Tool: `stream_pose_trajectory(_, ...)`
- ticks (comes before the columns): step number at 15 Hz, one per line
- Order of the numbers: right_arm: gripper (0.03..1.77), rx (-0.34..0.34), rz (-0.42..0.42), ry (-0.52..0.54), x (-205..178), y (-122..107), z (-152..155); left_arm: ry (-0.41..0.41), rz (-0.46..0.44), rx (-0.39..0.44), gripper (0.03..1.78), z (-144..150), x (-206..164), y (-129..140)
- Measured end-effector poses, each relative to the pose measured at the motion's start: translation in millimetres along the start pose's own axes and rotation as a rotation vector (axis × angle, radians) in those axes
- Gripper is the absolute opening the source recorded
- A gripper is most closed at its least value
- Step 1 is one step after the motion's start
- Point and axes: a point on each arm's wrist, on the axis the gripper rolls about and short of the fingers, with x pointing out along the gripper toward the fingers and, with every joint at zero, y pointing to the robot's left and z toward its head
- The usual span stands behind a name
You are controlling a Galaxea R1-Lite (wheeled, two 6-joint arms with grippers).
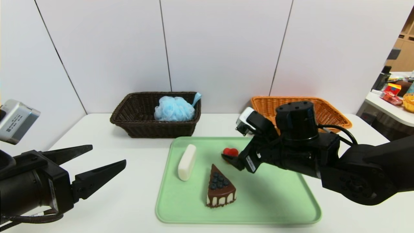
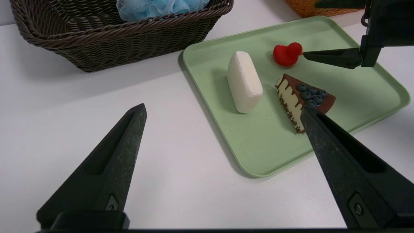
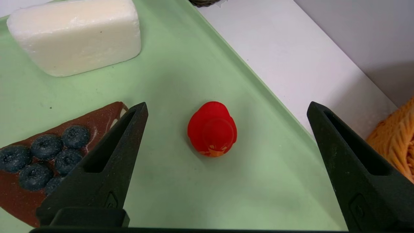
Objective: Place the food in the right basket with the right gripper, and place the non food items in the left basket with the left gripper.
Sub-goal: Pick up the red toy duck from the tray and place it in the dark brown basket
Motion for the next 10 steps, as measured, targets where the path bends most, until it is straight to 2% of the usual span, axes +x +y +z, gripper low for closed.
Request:
stream_pose_trajectory(7, 1.69, 0.008, 0.018, 0.048, 14, 5, -12, -0.004, 0.0, 0.001, 1.69, 1, 0, 0)
stream_pose_trajectory(10, 1.69, 0.006, 0.003, 0.014, 21, 5, -12, -0.006, 0.0, 0.001, 1.69, 2, 0, 0)
